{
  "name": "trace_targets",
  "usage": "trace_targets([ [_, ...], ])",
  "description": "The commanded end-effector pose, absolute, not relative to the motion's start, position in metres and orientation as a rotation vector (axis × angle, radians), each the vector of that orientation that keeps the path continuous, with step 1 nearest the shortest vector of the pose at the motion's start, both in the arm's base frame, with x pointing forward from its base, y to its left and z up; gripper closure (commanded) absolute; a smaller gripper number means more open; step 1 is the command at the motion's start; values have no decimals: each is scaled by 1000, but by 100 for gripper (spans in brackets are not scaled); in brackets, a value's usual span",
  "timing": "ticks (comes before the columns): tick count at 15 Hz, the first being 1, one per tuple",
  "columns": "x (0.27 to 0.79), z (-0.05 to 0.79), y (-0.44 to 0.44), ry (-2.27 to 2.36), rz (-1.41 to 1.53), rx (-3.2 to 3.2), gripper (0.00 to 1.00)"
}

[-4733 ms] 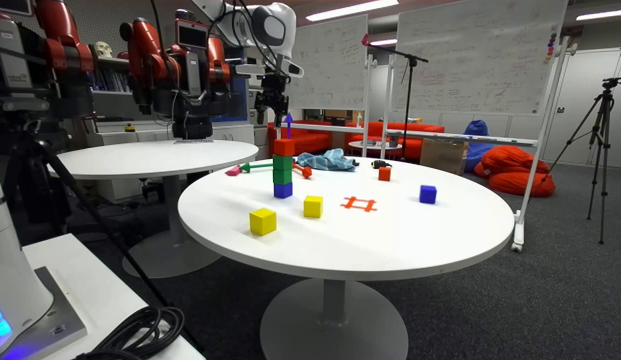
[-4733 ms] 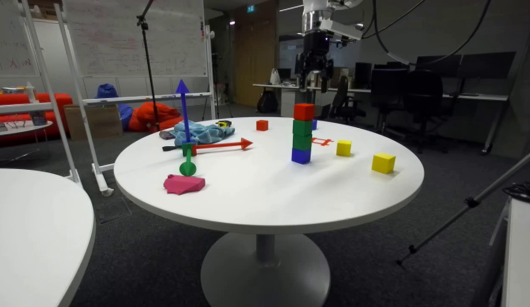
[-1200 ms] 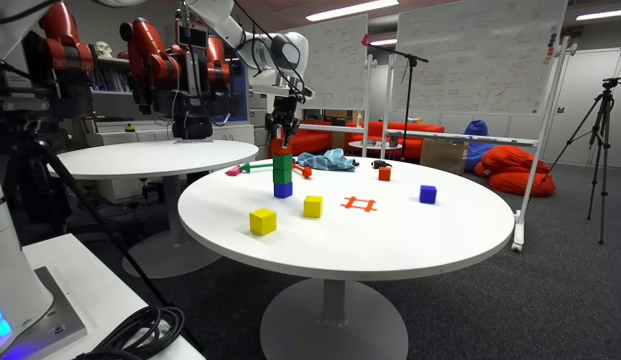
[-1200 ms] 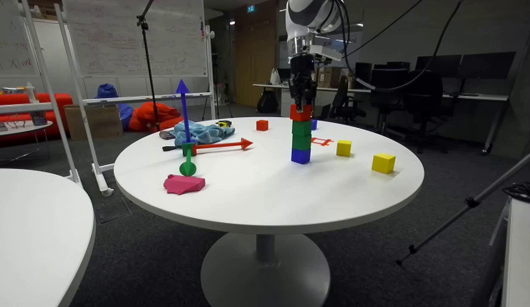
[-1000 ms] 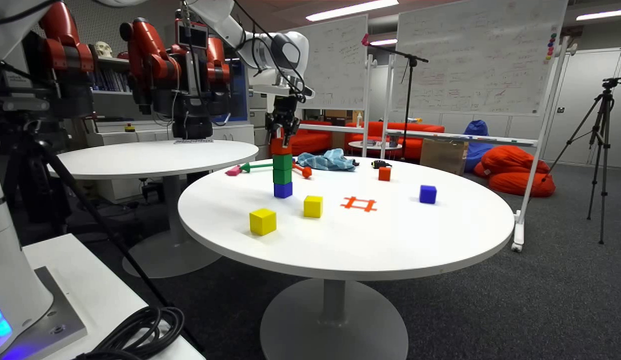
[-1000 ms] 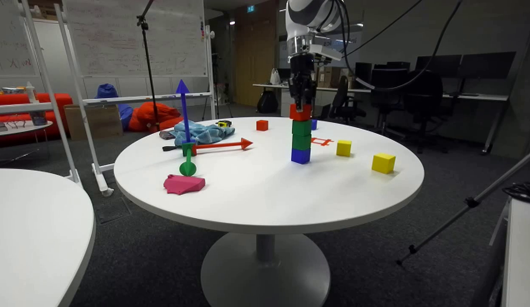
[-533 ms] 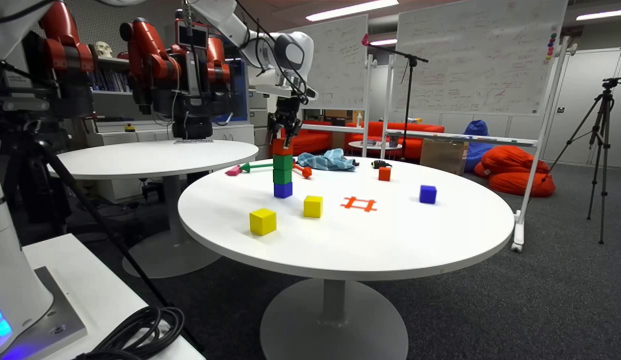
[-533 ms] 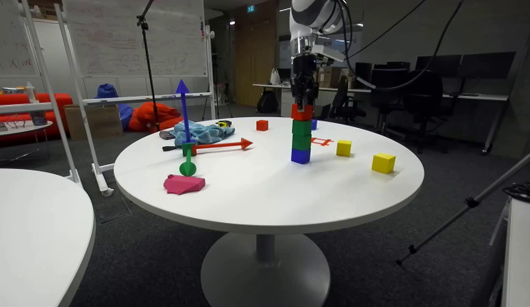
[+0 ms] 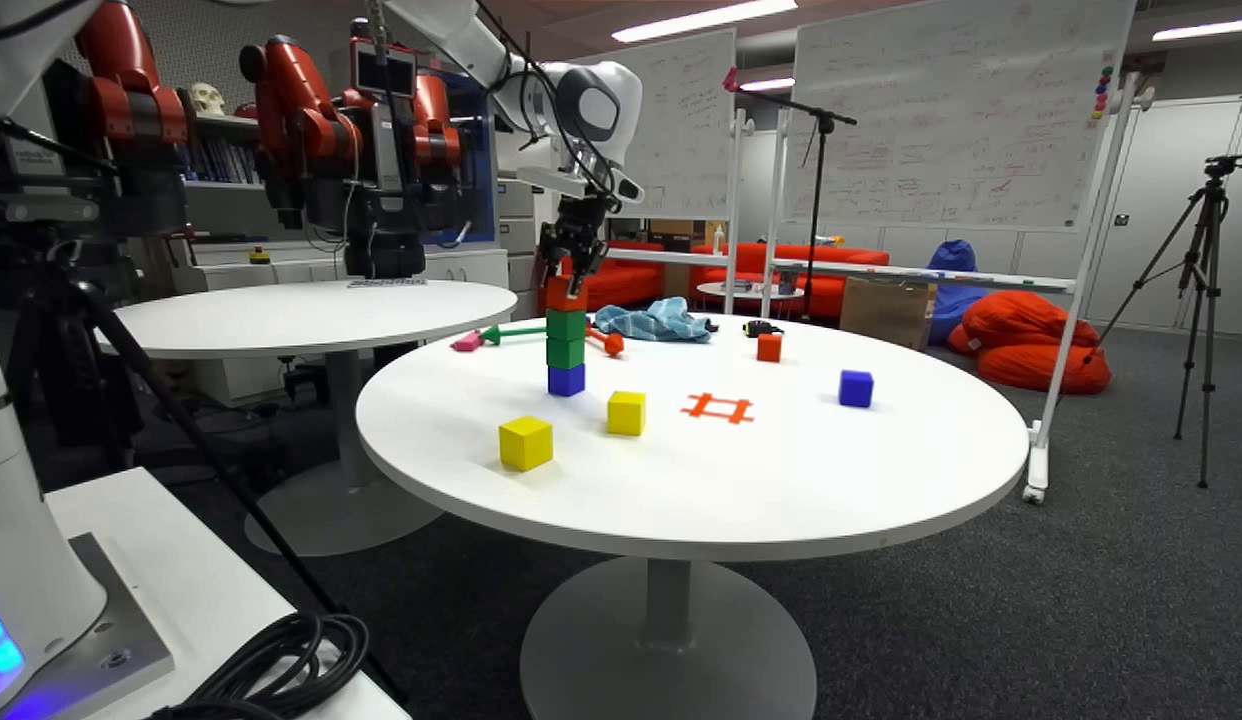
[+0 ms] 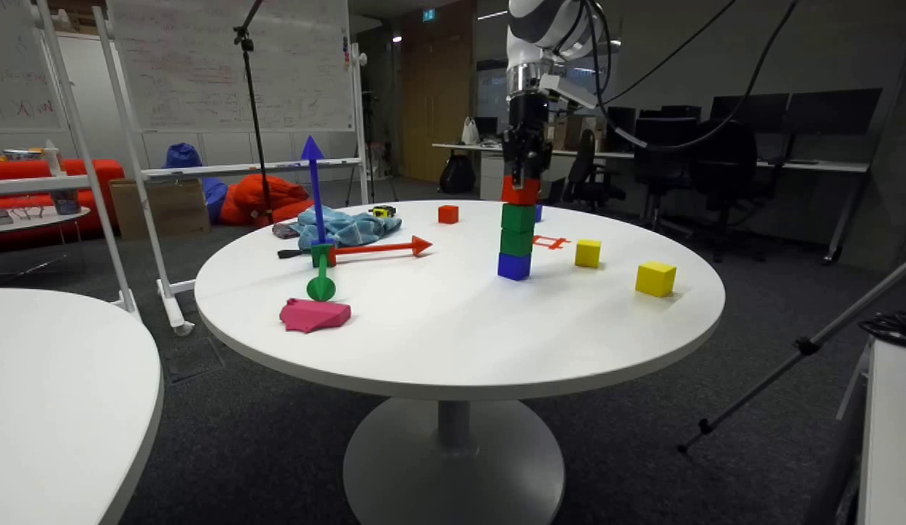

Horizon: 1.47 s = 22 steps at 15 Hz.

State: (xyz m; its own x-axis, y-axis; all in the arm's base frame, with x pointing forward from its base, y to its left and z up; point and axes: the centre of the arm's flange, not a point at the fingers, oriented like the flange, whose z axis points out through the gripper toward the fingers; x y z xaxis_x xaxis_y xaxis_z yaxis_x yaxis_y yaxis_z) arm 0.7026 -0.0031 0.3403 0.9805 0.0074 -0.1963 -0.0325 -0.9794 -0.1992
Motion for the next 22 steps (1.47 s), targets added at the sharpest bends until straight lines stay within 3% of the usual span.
trace_targets([
  [1,675,340,-10,3,263,-2890,69],
  [11,627,390,-10,55,-100,-2947,69],
  [22,603,334,-27,198,271,-2878,69],
])
